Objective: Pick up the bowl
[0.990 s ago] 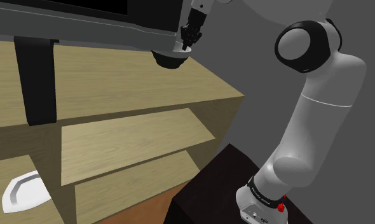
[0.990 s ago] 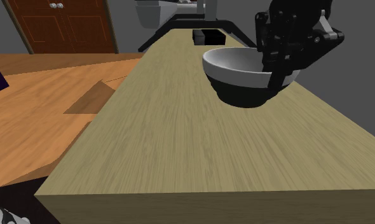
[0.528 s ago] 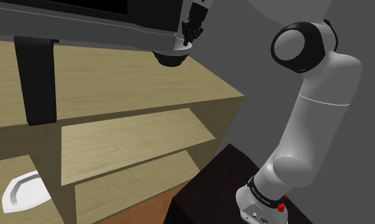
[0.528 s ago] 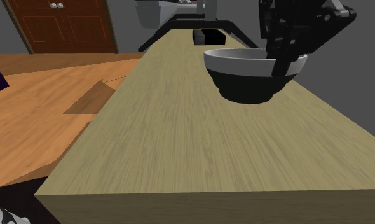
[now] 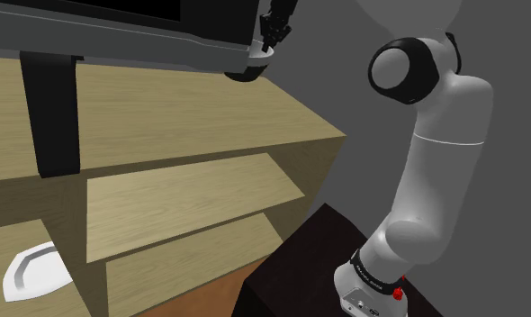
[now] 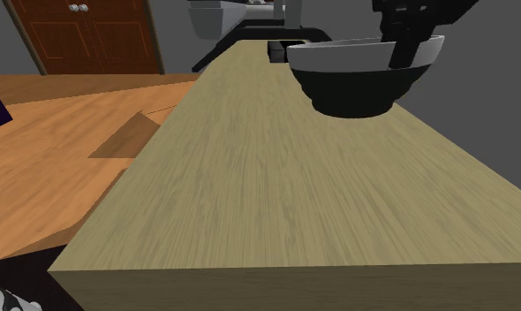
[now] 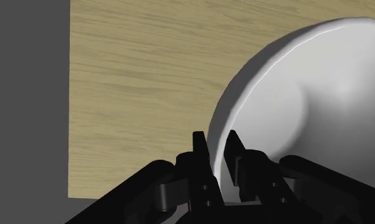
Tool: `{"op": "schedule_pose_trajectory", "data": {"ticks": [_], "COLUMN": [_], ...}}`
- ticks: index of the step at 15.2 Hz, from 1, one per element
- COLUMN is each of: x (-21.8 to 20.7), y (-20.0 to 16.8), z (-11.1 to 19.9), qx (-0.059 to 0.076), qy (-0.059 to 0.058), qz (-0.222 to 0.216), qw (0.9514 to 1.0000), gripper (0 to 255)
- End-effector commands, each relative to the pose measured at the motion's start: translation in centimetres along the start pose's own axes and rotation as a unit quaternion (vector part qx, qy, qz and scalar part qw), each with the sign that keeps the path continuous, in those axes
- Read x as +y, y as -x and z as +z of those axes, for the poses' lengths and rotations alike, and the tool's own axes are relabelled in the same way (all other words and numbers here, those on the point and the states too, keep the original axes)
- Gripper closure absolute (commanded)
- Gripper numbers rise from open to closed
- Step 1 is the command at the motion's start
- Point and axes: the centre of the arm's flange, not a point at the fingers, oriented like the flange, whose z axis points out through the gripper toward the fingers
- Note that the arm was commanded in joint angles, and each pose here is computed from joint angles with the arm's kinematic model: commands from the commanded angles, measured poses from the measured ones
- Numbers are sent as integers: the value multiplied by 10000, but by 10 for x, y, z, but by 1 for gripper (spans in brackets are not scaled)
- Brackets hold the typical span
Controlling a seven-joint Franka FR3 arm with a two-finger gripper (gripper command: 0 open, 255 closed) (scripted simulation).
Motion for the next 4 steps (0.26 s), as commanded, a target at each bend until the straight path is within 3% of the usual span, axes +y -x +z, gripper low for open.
{"op": "schedule_pose_trajectory", "data": {"ticks": [1, 4], "x": [-1, -2], "y": [1, 0], "z": [-12, -18], "qx": [2, 2], "qy": [0, 0], "qz": [-1, -2], "qw": [10000, 10000], "gripper": [255, 255]}}
